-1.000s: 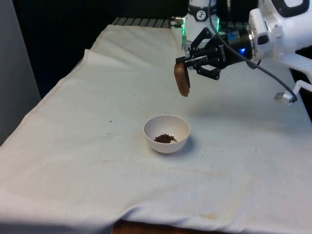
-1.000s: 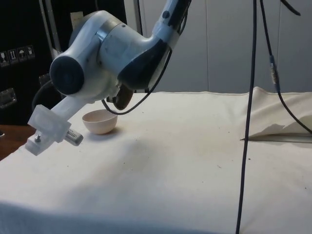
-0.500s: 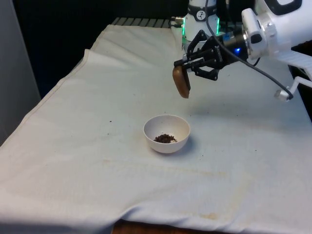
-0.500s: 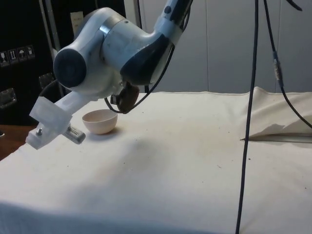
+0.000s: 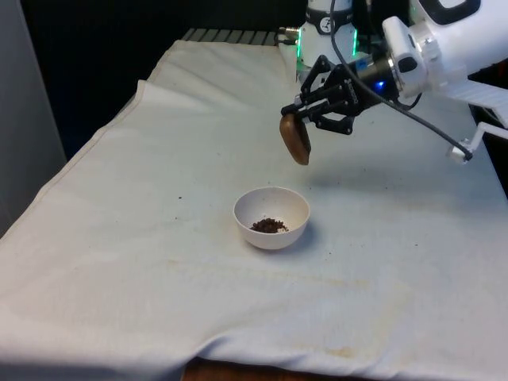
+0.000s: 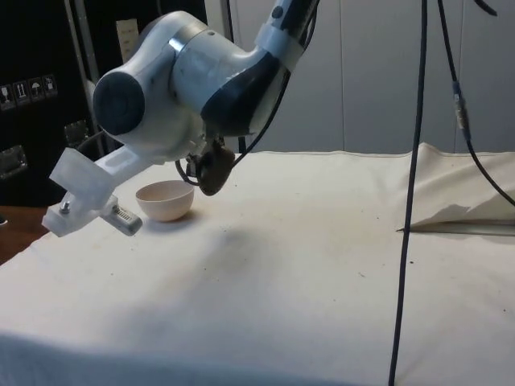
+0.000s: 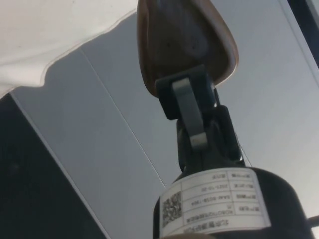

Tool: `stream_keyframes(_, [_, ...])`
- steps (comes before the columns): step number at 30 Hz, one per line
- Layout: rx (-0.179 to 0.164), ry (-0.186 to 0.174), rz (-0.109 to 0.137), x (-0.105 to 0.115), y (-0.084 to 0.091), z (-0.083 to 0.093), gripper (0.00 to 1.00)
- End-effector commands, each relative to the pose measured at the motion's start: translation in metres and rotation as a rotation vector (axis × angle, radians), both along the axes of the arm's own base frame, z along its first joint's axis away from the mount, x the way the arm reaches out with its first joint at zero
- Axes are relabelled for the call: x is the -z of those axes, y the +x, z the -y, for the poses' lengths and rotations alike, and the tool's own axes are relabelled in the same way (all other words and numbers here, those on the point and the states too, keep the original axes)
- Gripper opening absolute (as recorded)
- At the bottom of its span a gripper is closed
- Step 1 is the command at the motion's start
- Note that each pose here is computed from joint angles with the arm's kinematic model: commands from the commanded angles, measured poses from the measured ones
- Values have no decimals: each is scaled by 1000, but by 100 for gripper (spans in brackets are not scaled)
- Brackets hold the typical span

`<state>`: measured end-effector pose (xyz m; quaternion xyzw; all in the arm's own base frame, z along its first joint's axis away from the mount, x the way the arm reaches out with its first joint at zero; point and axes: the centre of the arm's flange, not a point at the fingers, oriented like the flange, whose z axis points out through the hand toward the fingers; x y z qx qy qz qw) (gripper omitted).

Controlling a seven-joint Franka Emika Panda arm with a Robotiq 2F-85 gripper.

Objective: Pour the coffee beans from the cup into the bowl.

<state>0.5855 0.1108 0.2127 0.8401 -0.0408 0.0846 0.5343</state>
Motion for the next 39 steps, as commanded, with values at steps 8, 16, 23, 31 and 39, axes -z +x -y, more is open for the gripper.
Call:
stream_keyframes(8, [12,64,-2,0,-6,7,0])
stream_keyframes(16, [31,83,-2,-1,-8,16,0])
stream_keyframes(23, [37,137,1,1,-6,31,0])
stream_keyframes(31, [46,181,12,3,-4,43,0])
stream_keyframes(39, [56,221,22,5,-1,59,0])
